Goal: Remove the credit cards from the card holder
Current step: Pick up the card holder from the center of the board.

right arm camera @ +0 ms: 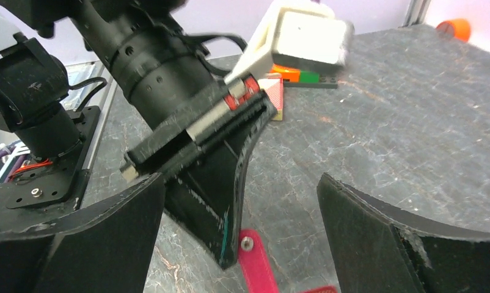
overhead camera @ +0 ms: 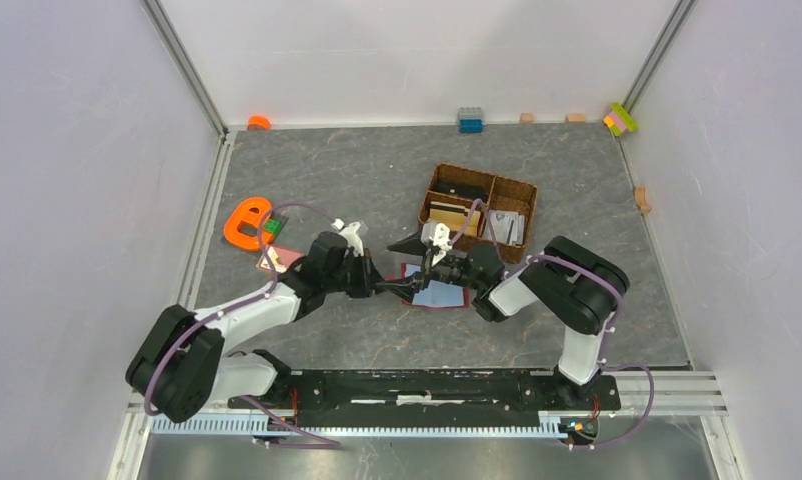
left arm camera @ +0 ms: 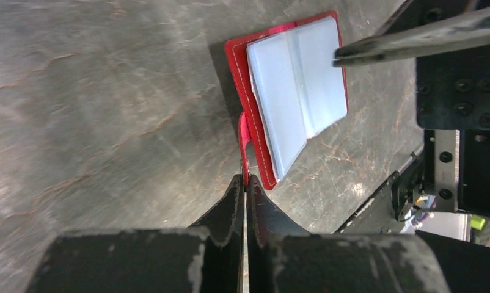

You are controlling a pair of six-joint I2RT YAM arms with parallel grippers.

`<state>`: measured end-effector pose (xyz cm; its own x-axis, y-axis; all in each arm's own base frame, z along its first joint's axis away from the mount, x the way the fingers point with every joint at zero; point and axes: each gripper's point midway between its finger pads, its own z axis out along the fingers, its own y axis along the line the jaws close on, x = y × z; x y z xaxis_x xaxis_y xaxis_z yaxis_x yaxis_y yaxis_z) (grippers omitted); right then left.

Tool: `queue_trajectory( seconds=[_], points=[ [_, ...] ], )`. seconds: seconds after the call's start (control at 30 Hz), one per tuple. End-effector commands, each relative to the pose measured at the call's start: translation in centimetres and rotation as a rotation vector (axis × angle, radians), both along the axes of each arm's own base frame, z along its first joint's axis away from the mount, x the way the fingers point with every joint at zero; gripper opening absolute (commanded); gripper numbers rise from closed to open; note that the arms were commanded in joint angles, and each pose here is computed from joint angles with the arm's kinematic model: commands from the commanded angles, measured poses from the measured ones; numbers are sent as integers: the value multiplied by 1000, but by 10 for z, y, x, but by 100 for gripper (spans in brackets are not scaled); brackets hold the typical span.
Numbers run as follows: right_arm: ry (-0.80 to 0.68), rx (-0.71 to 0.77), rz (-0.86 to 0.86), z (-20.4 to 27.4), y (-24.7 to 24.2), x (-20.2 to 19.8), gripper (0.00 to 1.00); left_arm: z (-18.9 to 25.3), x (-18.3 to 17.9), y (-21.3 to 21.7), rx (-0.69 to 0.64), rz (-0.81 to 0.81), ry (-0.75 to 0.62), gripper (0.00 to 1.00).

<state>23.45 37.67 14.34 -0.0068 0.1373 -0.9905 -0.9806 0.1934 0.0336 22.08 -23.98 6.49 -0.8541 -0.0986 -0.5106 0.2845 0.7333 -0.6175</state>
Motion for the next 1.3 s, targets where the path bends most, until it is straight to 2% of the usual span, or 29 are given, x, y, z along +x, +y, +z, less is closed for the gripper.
queue_trajectory(
  seconds=[0.0,0.2,0.33,0.53,0.6,0.73,0.87,1.03,1.17,1.27],
  points=[
    [-37,68,63,12,12,-4,98,8,13,26,13,136,-57,2],
    [-12,40,45,3,13,2,98,20,16,44,22,213,-129,2],
    [57,-40,24,-18,10,15,98,20,15,43,18,206,-127,2],
    [35,16,59,-7,9,11,98,18,14,39,14,185,-113,2],
    [10,50,135,-1,15,1,98,19,14,39,12,185,-118,2],
    [57,91,287,2,32,-9,98,20,14,40,12,188,-126,2],
    [-53,186,203,18,12,-13,98,20,14,40,14,185,-125,2],
    [42,79,263,-8,32,-4,98,20,14,40,13,184,-125,2],
    [15,137,294,4,28,-12,98,20,15,42,17,194,-130,2],
    [25,128,323,3,31,-14,98,22,15,44,23,204,-138,2]
  ],
)
